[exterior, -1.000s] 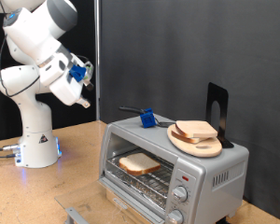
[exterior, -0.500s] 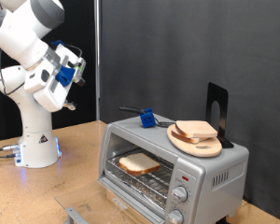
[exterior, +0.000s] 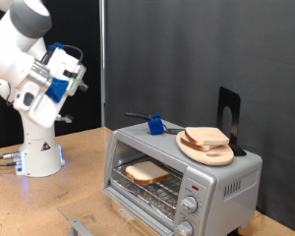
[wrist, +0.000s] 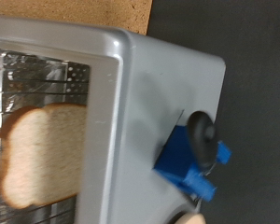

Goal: Make a piece of toast with the oven

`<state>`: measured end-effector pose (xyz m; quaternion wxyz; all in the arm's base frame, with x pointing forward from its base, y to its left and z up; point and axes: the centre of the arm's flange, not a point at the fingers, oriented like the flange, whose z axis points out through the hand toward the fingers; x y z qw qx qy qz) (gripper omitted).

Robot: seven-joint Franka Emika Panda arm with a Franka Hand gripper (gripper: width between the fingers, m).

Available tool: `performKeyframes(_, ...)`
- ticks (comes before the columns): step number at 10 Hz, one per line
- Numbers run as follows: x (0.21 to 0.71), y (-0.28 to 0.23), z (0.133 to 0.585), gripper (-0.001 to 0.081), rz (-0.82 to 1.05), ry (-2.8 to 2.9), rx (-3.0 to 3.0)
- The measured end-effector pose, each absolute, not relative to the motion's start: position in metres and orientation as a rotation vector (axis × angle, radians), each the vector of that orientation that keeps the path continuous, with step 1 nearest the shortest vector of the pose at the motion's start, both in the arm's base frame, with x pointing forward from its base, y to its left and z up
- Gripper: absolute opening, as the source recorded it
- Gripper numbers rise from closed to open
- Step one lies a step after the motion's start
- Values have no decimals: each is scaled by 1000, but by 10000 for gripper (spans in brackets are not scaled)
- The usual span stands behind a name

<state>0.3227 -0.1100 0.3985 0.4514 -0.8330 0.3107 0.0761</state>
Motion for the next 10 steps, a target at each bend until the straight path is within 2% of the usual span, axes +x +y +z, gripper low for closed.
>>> performKeyframes(6,348,-163,360,808,204,893,-2083)
performKeyframes(10,351,-165,369,808,163,922,-1902)
